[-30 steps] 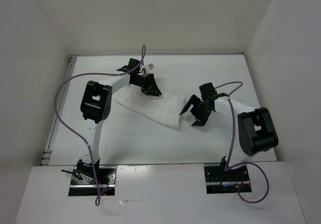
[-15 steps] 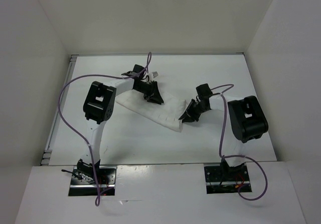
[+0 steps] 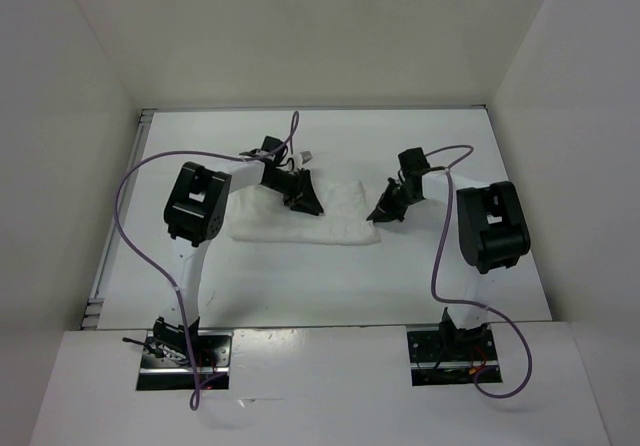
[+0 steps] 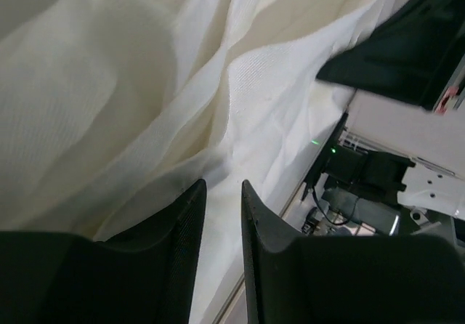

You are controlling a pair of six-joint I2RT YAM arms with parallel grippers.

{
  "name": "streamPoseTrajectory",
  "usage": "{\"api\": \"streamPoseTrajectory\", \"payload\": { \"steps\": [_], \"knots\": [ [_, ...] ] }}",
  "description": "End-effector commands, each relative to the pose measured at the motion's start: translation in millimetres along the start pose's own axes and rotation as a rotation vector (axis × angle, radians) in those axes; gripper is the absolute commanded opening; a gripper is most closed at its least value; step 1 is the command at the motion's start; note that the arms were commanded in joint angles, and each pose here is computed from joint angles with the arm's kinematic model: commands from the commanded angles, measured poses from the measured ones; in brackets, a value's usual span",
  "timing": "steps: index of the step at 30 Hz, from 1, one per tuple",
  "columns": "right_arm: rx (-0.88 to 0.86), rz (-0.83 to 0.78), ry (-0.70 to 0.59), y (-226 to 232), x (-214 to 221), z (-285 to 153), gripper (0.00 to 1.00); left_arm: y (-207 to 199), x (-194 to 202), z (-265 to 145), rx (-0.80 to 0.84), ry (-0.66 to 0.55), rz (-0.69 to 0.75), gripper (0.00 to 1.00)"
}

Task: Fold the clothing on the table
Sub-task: Fold the skirt

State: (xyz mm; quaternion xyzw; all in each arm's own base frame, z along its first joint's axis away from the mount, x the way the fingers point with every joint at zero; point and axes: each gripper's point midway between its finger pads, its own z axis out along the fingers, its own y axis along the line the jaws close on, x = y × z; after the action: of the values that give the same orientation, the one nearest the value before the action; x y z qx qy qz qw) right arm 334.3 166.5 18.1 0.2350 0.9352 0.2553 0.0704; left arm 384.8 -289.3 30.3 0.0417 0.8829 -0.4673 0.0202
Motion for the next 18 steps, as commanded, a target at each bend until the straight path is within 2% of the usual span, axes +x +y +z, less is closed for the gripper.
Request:
{"api": "streamPoseTrajectory", "payload": {
  "steps": [1, 6, 11, 14, 18],
  "knots": [
    [0.107, -0.023, -0.099, -32, -41, -23, 0.0, 6, 18, 3, -0.012, 0.039, -0.009, 0.35],
    [0.051, -0.027, -0.096, -26, -59, -33, 0.0, -1, 18, 7, 0.015, 0.063, 0.002, 0.35],
    [0.024, -0.043, -0.093, -17, -60, -30, 0.0, -70, -8, -43, 0.078, -0.047, 0.151, 0.37],
    [0.026, -0.036, -0.074, -21, -54, -28, 0.0, -88, -4, -58, 0.083, -0.06, 0.191, 0.37],
    [0.021, -0.048, -0.076, -18, -53, -26, 0.0, -87, 6, -56, 0.081, -0.043, 0.182, 0.37]
  ]
}}
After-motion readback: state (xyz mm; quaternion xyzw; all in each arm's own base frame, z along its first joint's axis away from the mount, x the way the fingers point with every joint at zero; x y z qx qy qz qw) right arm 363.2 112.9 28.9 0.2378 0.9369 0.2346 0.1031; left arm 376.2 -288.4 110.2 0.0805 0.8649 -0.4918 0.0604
